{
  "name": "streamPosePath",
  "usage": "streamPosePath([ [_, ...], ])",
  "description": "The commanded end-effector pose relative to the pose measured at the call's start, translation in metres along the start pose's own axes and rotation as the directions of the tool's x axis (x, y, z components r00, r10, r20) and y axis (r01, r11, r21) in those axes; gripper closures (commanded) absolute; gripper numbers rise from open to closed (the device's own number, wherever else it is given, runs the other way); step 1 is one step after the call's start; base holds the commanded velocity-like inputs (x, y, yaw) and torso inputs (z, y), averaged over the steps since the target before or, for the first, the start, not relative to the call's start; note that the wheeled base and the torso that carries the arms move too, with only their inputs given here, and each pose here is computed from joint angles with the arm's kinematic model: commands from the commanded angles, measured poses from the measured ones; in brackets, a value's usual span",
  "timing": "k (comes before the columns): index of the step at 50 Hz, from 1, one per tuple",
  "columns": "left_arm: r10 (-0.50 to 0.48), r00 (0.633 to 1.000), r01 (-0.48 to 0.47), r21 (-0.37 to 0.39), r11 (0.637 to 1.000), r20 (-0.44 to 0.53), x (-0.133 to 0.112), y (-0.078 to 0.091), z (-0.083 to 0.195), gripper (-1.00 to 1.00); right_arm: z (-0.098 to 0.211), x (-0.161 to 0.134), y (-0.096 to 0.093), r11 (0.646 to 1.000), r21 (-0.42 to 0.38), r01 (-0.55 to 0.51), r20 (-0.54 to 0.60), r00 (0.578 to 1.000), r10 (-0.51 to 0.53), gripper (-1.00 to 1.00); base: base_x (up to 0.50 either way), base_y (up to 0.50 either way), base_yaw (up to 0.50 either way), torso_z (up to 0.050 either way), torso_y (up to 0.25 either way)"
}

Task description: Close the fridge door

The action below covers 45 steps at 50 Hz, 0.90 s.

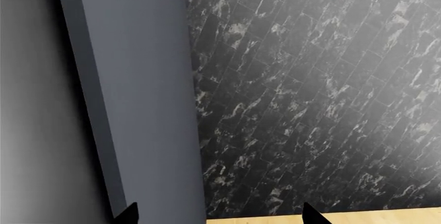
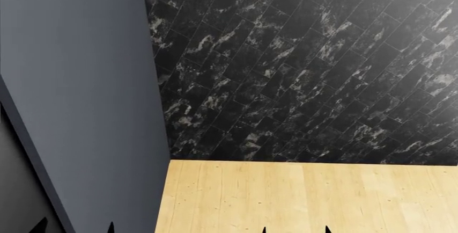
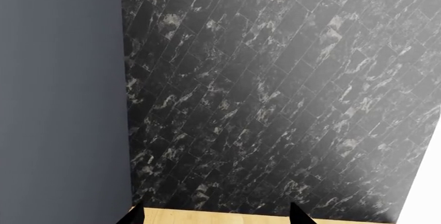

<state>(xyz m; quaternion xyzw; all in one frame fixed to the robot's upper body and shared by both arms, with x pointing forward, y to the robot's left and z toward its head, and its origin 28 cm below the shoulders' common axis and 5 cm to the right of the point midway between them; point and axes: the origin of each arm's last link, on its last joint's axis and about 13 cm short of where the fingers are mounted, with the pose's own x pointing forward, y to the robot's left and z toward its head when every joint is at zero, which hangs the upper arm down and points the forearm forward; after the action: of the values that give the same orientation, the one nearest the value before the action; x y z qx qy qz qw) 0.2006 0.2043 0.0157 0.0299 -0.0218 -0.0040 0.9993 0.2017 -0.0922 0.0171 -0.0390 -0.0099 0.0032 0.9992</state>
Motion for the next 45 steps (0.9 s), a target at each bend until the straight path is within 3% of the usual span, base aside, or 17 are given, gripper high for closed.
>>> streamPosePath([
  [1, 0.0, 1.0, 0.0, 0.0, 1.0, 0.003, 0.0, 0.0, 0.0, -1.0, 0.0, 0.0, 0.0, 1.0, -0.001, -0.001, 0.001, 1.0, 0.001, -1.0, 0.5, 0.0, 0.0, 0.0, 0.0],
  [10, 0.027, 1.0, -0.027, -0.002, 1.0, -0.002, 0.001, 0.006, 0.008, -1.0, -0.001, 0.002, 0.0, 1.0, 0.006, 0.001, -0.001, 1.0, -0.001, -1.0, 0.09, 0.0, 0.0, 0.0, 0.0],
  [14, 0.081, 0.997, -0.081, -0.017, 0.997, 0.004, 0.014, 0.024, 0.033, -1.0, -0.001, 0.004, 0.002, 1.0, 0.014, 0.002, 0.0, 1.0, -0.002, -1.0, 0.0, 0.0, 0.0, 0.0, 0.0],
  [19, 0.17, 0.98, -0.173, 0.024, 0.985, 0.101, 0.042, 0.058, 0.078, -1.0, -0.001, 0.006, 0.004, 1.0, 0.02, 0.004, 0.007, 1.0, -0.004, -1.0, 0.0, 0.0, 0.0, 0.0, 0.0],
  [23, 0.227, 0.963, -0.238, 0.06, 0.969, 0.143, 0.054, 0.08, 0.095, -1.0, 0.0, 0.008, 0.005, 1.0, 0.025, 0.003, 0.01, 1.0, -0.003, -1.0, 0.0, 0.0, 0.0, 0.0, 0.0],
  [30, 0.293, 0.938, -0.31, 0.068, 0.948, 0.184, 0.059, 0.1, 0.112, -1.0, 0.0, 0.009, 0.006, 1.0, 0.028, 0.0, 0.008, 1.0, 0.0, -1.0, 0.0, 0.0, 0.0, 0.0, 0.0],
  [35, 0.375, 0.902, -0.401, 0.088, 0.912, 0.216, 0.066, 0.119, 0.121, -1.0, 0.001, 0.009, 0.006, 1.0, 0.029, -0.001, 0.01, 1.0, 0.001, -1.0, 0.0, 0.0, 0.0, 0.0, 0.003],
  [45, 0.493, 0.846, -0.518, 0.09, 0.851, 0.204, 0.083, 0.141, 0.122, -1.0, 0.002, 0.007, 0.004, 1.0, 0.029, 0.0, 0.012, 1.0, -0.001, -1.0, 0.0, 0.0, 0.0, 0.0, 0.001],
])
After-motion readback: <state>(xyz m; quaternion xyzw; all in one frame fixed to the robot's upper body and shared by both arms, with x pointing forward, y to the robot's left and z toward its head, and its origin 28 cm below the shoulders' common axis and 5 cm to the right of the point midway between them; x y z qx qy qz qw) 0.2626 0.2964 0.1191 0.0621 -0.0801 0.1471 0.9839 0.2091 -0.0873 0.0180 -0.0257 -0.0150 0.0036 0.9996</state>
